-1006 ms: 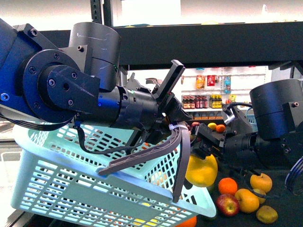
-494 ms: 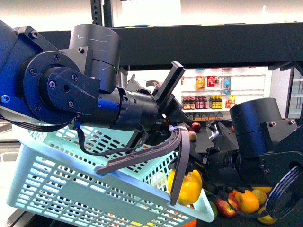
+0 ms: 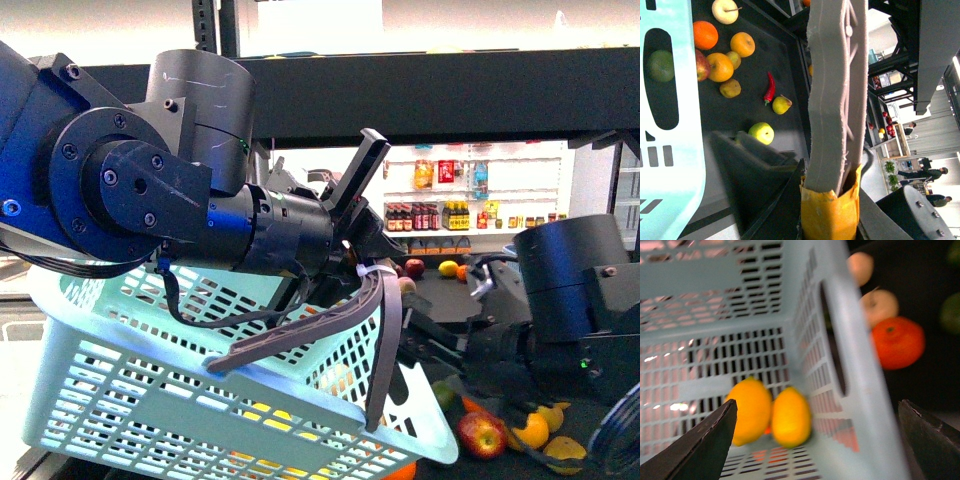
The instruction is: Pick lemon from shelf
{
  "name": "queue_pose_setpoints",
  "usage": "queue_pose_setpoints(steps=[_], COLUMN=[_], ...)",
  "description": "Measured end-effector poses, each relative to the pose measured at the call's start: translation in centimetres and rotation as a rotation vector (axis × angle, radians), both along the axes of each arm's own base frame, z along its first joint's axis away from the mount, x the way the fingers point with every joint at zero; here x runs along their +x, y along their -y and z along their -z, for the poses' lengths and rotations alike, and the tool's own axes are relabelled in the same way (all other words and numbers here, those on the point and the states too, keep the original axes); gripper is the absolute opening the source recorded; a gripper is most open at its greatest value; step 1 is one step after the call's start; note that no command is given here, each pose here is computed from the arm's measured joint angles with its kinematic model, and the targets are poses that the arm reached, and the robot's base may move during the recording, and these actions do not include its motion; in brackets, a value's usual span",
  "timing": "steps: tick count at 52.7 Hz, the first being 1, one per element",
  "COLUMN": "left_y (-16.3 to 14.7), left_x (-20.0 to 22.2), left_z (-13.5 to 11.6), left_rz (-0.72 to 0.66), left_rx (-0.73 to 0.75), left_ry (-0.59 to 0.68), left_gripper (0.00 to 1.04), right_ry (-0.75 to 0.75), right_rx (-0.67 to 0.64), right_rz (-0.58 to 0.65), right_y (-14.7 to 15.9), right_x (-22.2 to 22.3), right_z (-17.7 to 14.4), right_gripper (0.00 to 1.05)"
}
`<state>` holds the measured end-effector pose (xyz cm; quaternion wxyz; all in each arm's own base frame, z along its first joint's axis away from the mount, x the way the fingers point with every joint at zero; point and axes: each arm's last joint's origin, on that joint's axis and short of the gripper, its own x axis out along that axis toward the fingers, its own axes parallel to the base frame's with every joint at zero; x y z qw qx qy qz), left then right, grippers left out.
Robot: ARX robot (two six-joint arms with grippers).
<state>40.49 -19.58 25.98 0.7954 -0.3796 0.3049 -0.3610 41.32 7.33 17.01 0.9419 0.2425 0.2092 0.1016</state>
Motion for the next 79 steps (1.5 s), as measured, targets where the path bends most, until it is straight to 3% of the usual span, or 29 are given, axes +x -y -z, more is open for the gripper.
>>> queue_pose_setpoints(steps=[10,17,30,37,48,67,79], left_y=[0.0,0.0,0.0,0.0,0.0,0.0,0.0], left_x=[0.0,0.0,0.0,0.0,0.0,0.0,0.0], left_z=[0.0,0.0,0.0,0.0,0.0,0.0,0.0], left_rz=[-0.001,0.005,0.005,-0.002,0.005,0.002,0.004], left_rx=[0.0,-0.003,-0.003,-0.001,-0.002,-0.003,-0.004], left_ry=[-0.001,-0.003,-0.003,-0.002,-0.002,-0.004,-0.005], left_gripper=[0.11,0.11,0.11,0.11,0.11,0.11,0.11], right_ry=[0.108,0.179,0.277,0.286,0.423,0.422,0.415], right_rx=[-0.166,-0.258,-0.399,-0.46,-0.485,-0.49,-0.493], right_rz=[0.158,0.238,0.185,0.246,0.222,0.208,0.206], right_y=[5.5,9.2,9.5,9.7,8.6,7.4,7.4], right_x=[-2.7,-7.3,-18.3,-25.6,-31.4,-31.5,-31.5], right_z=[-2.8,-4.7,-7.0,-7.7,-6.8,-2.9,-1.6], right_gripper=[0.97,0.97,0.97,0.97,0.65,0.02,0.02])
